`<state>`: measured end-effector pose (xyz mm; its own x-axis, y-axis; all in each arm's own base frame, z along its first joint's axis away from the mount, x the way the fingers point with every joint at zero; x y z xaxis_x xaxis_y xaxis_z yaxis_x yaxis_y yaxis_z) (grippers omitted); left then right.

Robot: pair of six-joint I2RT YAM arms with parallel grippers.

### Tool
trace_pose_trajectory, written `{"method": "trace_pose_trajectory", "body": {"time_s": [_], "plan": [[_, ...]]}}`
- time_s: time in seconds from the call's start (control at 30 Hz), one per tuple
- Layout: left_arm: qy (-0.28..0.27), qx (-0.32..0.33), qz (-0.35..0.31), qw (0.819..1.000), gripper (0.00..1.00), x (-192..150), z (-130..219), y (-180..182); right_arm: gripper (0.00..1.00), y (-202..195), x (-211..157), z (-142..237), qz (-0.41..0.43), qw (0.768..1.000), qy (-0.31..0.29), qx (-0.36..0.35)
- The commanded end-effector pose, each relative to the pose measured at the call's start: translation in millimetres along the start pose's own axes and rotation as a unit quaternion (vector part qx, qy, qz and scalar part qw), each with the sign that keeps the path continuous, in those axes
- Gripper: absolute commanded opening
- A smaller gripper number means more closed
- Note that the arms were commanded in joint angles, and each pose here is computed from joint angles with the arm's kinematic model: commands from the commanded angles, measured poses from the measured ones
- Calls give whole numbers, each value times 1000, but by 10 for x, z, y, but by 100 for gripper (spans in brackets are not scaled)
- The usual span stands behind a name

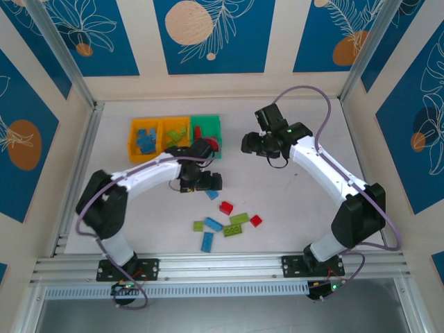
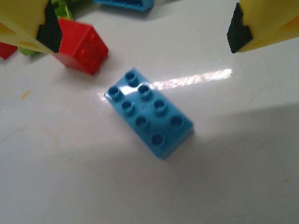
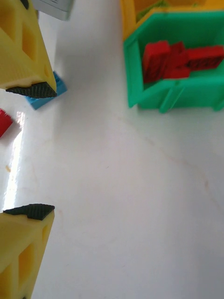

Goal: Sort the legos into containers by color

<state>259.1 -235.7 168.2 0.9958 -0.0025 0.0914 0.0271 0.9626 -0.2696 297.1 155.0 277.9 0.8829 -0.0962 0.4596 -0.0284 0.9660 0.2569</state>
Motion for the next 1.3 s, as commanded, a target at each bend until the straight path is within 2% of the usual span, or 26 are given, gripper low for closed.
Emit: {"method": "trace_pose_trajectory", "body": {"time_s": [0.0,0.2,0.33,0.4,0.5,0.57,0.7,1.0,1.13,1.27], "plan": [[60,16,8,998,93,19,-185,-81,65,-56,-12,246,-13,999,-29,-6],[76,55,12,996,90,76,-414,-57,65,-79,4,319,-7,999,-37,-9],[73,96,1,993,74,49,-469,41,65,-63,-11,317,-2,1000,-27,2],[70,112,-5,991,63,24,-488,102,65,-34,-50,290,6,1000,-14,16],[69,102,-18,992,50,-9,-476,139,65,29,-148,227,32,999,7,42],[61,91,-23,994,47,-41,-432,154,65,96,-231,196,56,995,23,73],[35,71,-28,997,38,-49,-269,202,65,261,-388,203,95,985,48,135],[-62,50,-9,997,33,218,475,433,65,479,-368,240,123,980,34,151],[-124,54,34,990,33,506,859,805,65,500,-325,236,122,981,26,149],[-169,55,92,980,31,857,1098,1247,65,478,-317,214,116,984,27,136]]}}
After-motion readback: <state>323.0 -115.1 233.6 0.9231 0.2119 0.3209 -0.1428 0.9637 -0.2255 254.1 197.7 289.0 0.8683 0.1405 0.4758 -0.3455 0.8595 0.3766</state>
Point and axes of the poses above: each hand's point on the last joint's axis, 136 mm out from that joint toward the fingers, its own z axis back along the fingers, its own y axis along the line the jaws close on, x = y × z, the point moved 10 cm from there along z, back along the fingers, and after that the axes turned 3 degrees about z, right-handed, at the moved point
